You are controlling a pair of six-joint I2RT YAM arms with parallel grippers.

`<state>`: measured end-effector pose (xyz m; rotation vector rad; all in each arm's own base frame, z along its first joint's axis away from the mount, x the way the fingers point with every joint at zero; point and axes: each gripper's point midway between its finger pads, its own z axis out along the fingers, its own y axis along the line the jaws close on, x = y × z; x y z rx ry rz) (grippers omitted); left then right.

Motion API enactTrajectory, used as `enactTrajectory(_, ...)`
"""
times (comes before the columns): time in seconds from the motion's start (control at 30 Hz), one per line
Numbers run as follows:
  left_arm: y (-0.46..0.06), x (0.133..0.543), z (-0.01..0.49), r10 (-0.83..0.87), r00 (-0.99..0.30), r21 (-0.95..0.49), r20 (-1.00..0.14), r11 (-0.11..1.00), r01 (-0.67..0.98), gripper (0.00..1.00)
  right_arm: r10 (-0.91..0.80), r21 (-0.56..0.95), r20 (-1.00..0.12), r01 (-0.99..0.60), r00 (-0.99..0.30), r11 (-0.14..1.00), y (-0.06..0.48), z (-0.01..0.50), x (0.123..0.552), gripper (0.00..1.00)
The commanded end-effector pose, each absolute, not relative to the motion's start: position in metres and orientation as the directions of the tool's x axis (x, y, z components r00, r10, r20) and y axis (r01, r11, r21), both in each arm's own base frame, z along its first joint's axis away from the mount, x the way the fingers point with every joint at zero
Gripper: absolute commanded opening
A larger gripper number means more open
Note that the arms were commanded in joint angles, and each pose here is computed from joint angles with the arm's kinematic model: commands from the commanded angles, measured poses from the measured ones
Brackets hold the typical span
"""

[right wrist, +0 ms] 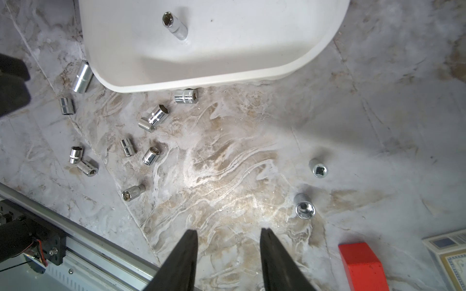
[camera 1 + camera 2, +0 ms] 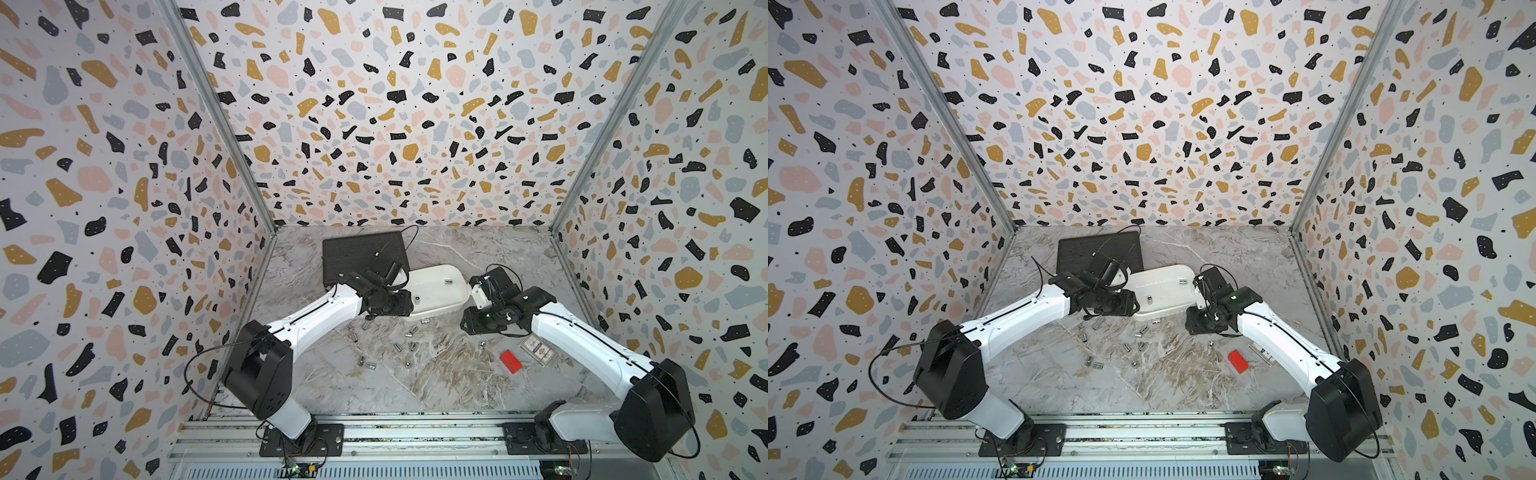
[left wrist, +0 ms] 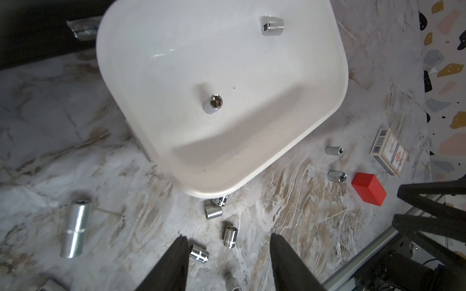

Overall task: Put the socket on the desktop into the storage box
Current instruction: Pick up the socket head at the center of the board.

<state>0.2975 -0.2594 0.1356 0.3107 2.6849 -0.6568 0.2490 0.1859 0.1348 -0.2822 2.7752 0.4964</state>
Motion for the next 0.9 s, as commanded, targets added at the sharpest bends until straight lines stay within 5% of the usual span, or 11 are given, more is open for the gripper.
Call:
enactTrajectory(0.0,-0.263,0.289,0.148,0.112,-0.893,-0.449,-0.435,0.833,0.323,0.56,-0.122,0.284,-0.340,-0.225,-0.933,0.932,0.180,0.144,0.257,0.46)
enactTrajectory(0.87,-0.260,0.224,0.122,0.099,-0.911,-0.538,-0.399,0.779,0.320,0.59,-0.013,0.196,-0.217,-0.056,-0.976,0.979,0.136,0.108,0.261,0.50)
